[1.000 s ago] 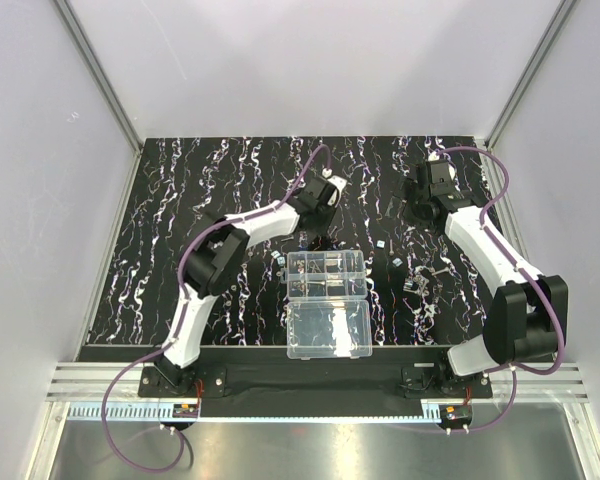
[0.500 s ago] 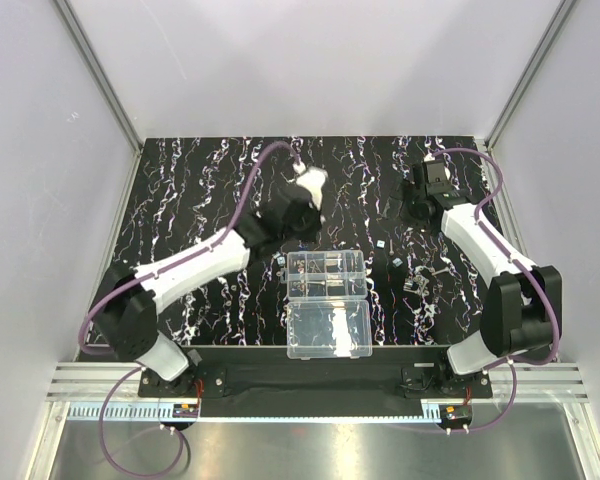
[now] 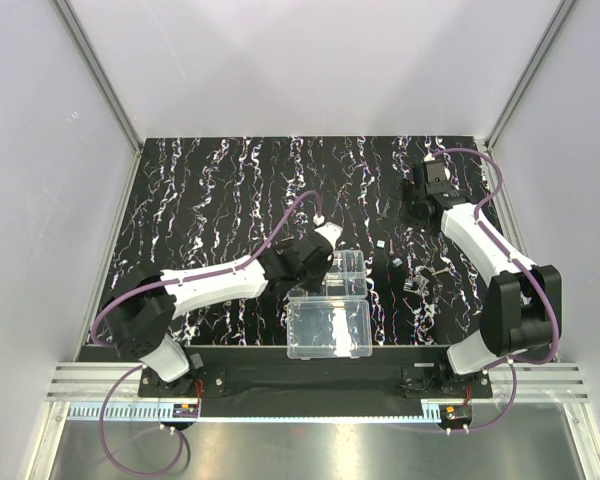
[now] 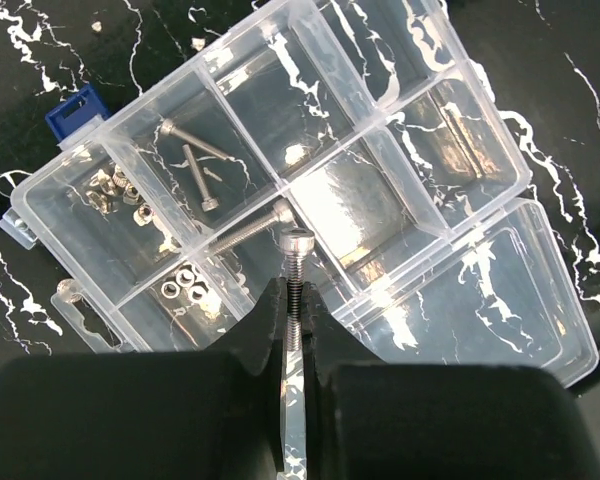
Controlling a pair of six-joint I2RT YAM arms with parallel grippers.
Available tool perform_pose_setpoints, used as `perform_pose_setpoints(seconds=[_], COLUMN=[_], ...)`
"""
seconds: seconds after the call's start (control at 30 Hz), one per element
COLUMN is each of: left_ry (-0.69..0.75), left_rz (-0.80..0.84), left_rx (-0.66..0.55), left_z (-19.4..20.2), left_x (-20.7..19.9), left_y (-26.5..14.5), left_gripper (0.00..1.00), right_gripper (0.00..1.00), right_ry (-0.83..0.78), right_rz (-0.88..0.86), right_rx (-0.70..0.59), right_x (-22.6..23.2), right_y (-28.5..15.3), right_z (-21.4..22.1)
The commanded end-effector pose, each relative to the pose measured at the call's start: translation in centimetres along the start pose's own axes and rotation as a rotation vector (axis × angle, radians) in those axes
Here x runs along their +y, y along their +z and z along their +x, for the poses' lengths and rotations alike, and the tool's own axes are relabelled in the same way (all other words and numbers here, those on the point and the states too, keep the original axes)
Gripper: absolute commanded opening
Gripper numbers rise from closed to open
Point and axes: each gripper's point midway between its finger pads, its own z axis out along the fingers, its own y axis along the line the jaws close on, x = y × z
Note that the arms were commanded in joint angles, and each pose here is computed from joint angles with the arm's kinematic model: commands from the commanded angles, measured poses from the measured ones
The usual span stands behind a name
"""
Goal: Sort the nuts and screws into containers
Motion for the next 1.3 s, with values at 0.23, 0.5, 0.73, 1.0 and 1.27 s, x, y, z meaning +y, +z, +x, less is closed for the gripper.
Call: perform_pose_setpoints(seconds=[0.23,0.5,0.73,1.0,1.27], left_ry=[-0.02,-0.019,-0.234,-0.394,-0.257], left_rz=[-0.009,-0.046,-0.066,-0.205,-0.238], left_rx=[-0.025,-0.103,-0.225,-0.301,-0.2], left_z=[-0.1,-3.4,-7.3,-7.7,-7.5], left_x=[0.1,0.8,5.4,14.5,15.5], left_y=[1.3,-1.1,-5.3,-6.6,-2.1], left_gripper=[0.14,0.65,0.77,0.78,0.65], right_gripper=[1.0,1.0,1.0,0.92,0.79], right_ry=[0.008,-0.001,-0.03,-0.119,-0.198], right_rz=[-0.041,-0.11,-0.213,-0.211,-0.211], right_rx=[-0.021,-0.033,-0.025,0.021,0.093], right_x=[0.9,2.1,5.0,9.4,13.1], right_y=[-0.6,-0.6,-0.4,2.0,4.8], right_z=[-0.8,-1.3,-1.8,-0.3,1.8])
